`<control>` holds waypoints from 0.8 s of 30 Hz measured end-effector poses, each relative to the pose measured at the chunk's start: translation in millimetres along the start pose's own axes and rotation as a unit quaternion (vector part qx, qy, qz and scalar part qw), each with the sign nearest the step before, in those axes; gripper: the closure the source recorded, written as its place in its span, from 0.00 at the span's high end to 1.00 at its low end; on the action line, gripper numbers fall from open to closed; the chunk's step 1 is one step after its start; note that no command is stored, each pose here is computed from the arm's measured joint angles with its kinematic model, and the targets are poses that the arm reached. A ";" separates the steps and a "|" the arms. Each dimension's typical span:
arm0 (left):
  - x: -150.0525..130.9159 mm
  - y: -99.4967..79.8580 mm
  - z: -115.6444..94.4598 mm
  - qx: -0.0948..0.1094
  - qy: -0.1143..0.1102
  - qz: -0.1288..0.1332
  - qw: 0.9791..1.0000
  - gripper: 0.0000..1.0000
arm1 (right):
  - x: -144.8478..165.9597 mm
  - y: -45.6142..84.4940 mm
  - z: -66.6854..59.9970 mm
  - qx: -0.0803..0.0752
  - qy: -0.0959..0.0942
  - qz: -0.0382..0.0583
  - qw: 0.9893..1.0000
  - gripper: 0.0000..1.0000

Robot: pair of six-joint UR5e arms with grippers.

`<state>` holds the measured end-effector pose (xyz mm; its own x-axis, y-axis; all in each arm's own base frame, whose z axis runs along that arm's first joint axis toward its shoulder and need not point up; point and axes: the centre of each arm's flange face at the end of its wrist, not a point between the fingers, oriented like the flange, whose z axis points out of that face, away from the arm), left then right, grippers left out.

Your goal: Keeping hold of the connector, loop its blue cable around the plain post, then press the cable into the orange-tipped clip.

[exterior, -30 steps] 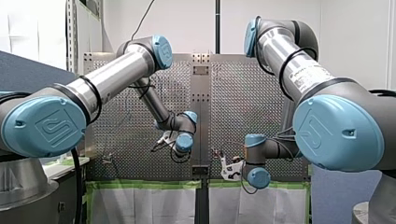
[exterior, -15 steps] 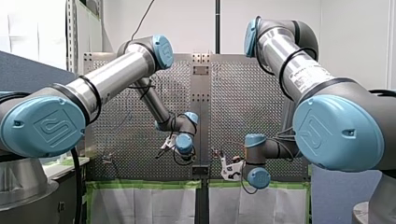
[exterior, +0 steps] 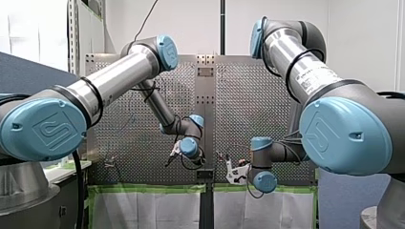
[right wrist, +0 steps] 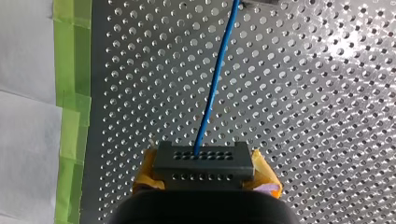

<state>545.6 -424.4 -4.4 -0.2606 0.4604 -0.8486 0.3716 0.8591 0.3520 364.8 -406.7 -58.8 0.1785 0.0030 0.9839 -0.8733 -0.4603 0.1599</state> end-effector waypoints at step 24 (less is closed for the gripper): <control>23.7 -18.3 -12.8 0.002 -0.038 -0.119 0.992 0.98 | 2.0 -10.6 2.5 0.043 -0.002 -0.004 0.999 0.00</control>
<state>521.2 -426.3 -25.9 -0.2734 0.2271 -0.9347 0.3116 0.9402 0.1373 375.6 -404.0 -58.8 0.1876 0.0037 0.9822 -0.8297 -0.5346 0.1605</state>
